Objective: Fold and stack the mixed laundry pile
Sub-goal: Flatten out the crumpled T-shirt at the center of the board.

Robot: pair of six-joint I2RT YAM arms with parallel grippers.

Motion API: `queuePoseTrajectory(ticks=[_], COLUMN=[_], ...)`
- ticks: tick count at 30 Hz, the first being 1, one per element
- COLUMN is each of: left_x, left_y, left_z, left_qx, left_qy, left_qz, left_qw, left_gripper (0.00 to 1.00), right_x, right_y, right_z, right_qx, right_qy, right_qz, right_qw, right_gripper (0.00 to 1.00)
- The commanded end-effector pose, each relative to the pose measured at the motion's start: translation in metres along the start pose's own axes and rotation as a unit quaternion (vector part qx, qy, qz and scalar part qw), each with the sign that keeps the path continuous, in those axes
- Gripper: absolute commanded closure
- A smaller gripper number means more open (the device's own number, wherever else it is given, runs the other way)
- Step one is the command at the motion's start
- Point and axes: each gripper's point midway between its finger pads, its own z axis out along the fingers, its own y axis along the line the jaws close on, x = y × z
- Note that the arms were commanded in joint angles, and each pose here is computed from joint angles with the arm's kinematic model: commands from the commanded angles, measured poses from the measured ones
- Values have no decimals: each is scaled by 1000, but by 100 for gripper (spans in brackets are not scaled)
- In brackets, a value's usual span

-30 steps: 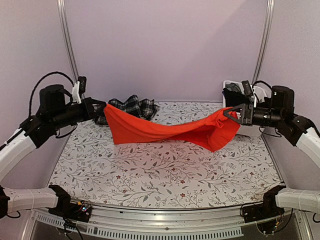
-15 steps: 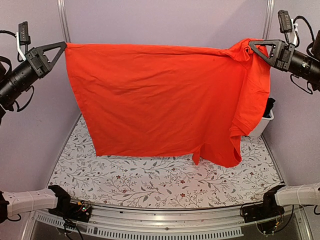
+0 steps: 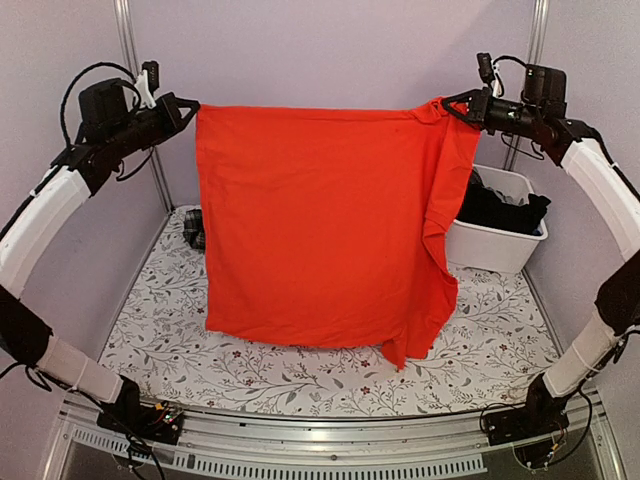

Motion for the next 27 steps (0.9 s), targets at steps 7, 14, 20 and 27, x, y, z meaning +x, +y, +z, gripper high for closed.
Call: queuePoseTrajectory(ticks=[7, 14, 20, 27], left_x=[-143, -109, 35, 97], left_y=[16, 45, 137, 151], left_z=[54, 66, 53, 22], left_qx=[101, 101, 42, 10], left_qy=[-128, -102, -20, 16], left_qz=[29, 40, -51, -68], left_qw=[986, 989, 998, 997], left_gripper=[100, 100, 100, 100], right_x=[-141, -104, 26, 129], right_y=[2, -55, -120, -106], right_z=[32, 65, 112, 97], right_qx=[-157, -150, -129, -114], right_qy=[-153, -127, -7, 59], right_qz=[-48, -13, 69, 106], right_qw=[974, 980, 989, 986], right_gripper=[100, 100, 100, 100])
